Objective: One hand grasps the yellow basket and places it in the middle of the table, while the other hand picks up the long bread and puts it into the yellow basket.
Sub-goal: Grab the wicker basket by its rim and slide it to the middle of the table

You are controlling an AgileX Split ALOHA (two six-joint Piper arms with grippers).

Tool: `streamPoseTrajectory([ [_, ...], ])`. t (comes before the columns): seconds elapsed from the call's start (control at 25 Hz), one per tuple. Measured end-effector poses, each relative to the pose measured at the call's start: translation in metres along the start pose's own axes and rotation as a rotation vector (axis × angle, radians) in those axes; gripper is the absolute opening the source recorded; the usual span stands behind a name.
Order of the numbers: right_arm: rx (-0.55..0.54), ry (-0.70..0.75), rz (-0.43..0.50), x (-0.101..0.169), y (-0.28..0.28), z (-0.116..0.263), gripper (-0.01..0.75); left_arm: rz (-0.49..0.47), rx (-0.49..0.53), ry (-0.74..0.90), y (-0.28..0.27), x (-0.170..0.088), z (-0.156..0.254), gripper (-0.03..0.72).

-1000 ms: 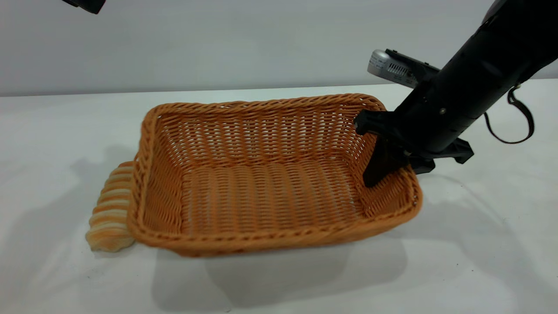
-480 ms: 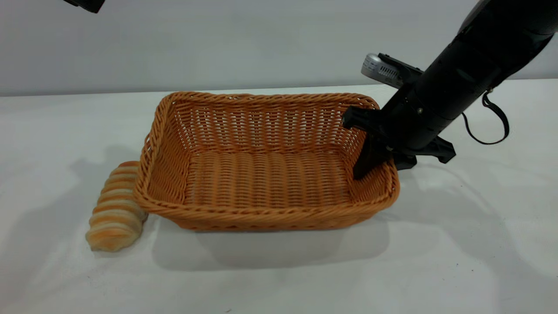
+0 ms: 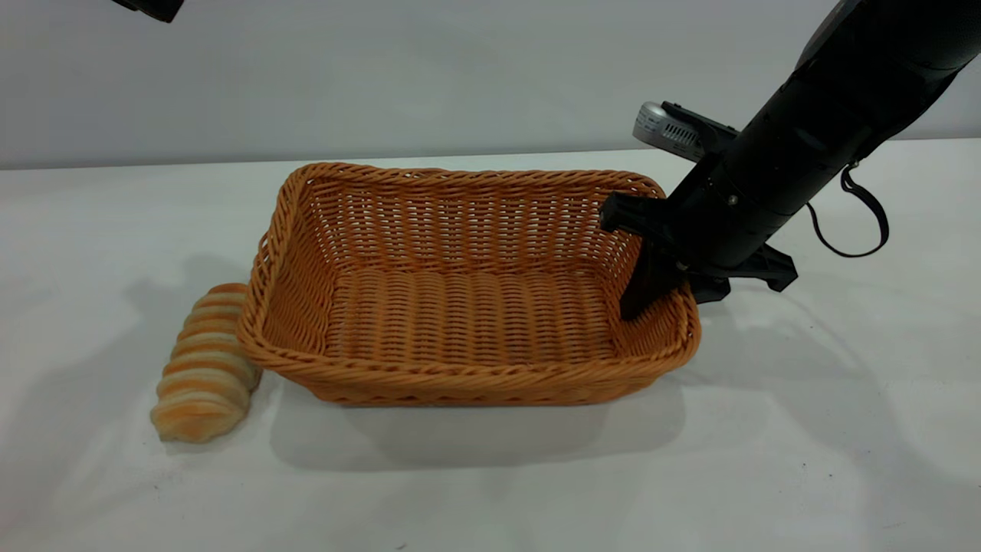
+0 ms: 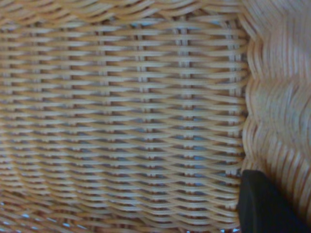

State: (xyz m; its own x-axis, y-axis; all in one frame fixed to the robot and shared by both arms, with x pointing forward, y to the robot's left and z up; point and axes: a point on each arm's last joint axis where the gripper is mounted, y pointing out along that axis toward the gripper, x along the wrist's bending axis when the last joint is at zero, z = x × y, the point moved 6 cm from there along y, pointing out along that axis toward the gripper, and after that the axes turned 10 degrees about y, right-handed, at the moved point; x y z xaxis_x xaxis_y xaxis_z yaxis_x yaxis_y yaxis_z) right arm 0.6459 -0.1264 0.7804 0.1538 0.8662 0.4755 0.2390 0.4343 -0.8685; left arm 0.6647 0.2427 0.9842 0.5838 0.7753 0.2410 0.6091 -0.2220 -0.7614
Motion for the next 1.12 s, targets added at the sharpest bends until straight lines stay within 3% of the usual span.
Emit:
streamPoseTrajectory([
  [0.12, 0.028, -0.031, 0.004, 0.000, 0.000, 0.004, 0.158, 0.000, 0.000, 0.000, 0.000, 0.000, 0.000, 0.343],
  [0.32, 0.059, -0.055, 0.012, -0.002, 0.000, 0.009, 0.420, 0.000, 0.000, 0.000, 0.000, 0.000, 0.000, 0.343],
  [0.44, 0.065, -0.057, 0.012, -0.002, 0.000, 0.010, 0.497, 0.004, 0.003, 0.000, 0.000, -0.001, 0.000, 0.343],
  [0.68, 0.040, -0.107, 0.022, 0.001, -0.010, 0.005, 0.505, 0.007, 0.006, 0.000, 0.000, -0.001, 0.001, 0.343],
  [1.12, -0.096, -0.180, 0.044, 0.006, -0.080, -0.029, 0.494, 0.010, 0.009, 0.000, 0.000, -0.002, 0.001, 0.343],
])
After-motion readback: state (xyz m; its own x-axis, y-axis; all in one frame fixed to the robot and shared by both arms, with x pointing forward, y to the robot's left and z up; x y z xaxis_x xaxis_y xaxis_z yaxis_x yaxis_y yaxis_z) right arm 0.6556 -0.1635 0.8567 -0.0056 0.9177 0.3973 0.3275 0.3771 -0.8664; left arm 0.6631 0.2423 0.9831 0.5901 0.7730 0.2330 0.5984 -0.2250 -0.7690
